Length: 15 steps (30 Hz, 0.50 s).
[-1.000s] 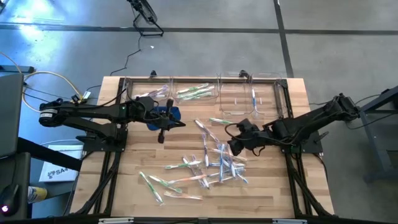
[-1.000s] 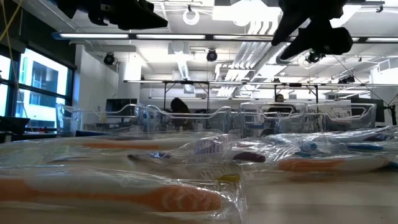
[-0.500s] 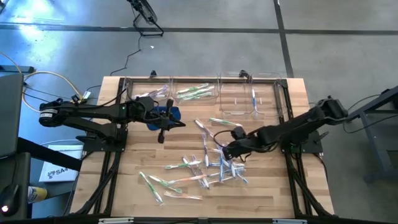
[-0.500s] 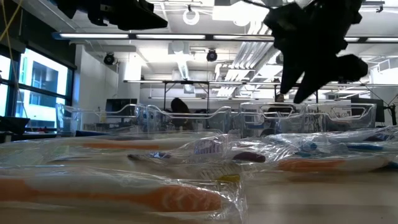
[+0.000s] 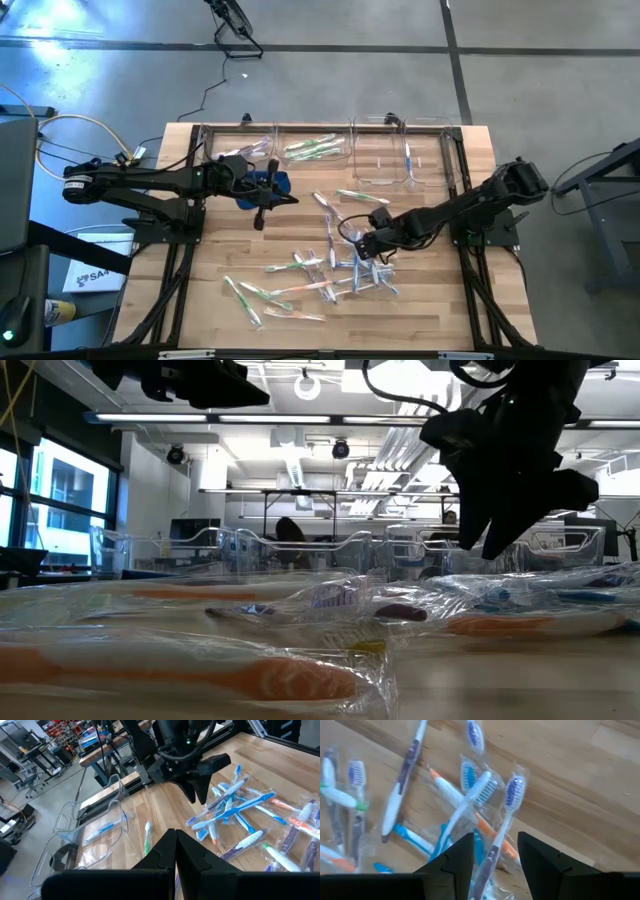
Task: Pick & Place Toothbrushes
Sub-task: Put the violet toothbrush into the left transparent bin
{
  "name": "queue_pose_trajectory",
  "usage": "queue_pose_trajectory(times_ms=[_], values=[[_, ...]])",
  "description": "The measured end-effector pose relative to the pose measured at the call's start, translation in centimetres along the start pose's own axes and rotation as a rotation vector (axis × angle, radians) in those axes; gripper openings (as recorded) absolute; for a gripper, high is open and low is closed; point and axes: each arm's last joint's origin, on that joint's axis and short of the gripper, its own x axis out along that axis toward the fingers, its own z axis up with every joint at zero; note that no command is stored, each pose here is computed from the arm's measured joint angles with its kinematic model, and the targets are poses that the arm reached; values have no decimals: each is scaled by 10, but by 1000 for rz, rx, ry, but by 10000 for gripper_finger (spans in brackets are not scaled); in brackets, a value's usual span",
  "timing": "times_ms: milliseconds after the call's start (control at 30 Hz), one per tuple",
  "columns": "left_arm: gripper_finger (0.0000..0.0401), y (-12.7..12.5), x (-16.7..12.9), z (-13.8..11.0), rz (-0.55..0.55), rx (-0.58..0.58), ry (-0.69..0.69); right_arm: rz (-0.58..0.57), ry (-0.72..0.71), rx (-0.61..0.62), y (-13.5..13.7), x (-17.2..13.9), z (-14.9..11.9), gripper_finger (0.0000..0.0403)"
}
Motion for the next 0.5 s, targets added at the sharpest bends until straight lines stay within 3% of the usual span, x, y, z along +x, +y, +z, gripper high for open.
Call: queue_pose_trajectory(times_ms=[500], values=[[1,0,0,-1,-3,-2,6,-66,10,2,-1,17,-4,146]])
